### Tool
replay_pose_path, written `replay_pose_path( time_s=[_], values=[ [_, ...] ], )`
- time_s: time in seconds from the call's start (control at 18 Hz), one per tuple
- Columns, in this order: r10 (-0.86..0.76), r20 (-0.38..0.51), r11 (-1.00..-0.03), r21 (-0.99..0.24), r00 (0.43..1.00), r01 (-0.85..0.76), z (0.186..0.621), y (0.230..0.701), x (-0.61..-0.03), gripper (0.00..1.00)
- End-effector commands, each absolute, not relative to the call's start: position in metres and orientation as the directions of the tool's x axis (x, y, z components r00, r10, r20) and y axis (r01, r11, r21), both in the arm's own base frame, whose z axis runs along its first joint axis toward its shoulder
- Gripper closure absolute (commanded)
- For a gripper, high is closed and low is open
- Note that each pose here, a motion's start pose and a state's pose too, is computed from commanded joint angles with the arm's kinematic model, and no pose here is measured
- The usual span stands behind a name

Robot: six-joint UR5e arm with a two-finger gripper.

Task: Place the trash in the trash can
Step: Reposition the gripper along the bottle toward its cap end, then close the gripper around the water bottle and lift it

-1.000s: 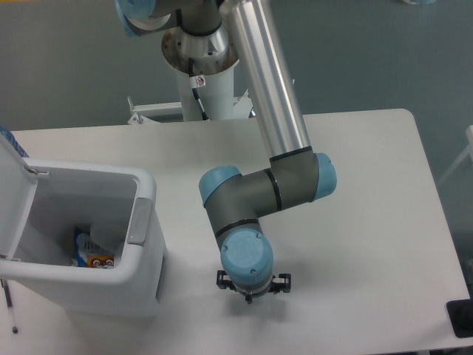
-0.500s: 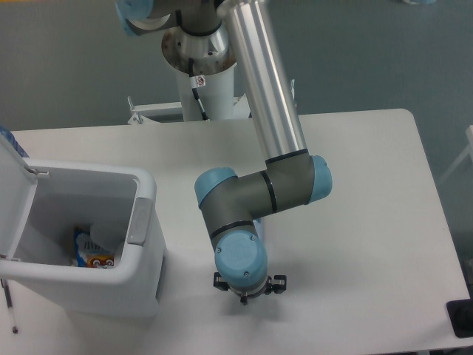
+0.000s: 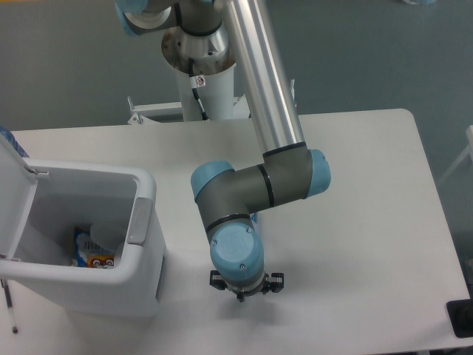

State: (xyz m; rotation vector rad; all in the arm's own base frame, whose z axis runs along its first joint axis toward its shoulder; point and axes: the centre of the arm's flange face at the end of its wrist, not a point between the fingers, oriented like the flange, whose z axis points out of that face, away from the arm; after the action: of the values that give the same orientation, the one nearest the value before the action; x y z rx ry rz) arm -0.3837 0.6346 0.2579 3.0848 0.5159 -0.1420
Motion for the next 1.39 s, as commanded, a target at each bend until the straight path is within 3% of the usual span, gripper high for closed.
replay_pose_path(
  time_s=[0.33,0.67,1.0,1.39],
  values=[
    [0.35,-0.08,-0.927,-0.17,0.933,0.333,0.301,0.632,-0.401,0.49],
    [0.365,0.009,-0.895,-0.272,0.931,0.354,0.342,0.621,-0.414,0.49],
    [0.337,0.171,-0.792,-0.479,0.926,0.378,0.429,0.602,-0.442,0.49],
    [0.248,0.177,-0.637,-0.711,0.952,0.299,0.503,0.591,-0.451,0.49]
  ],
)
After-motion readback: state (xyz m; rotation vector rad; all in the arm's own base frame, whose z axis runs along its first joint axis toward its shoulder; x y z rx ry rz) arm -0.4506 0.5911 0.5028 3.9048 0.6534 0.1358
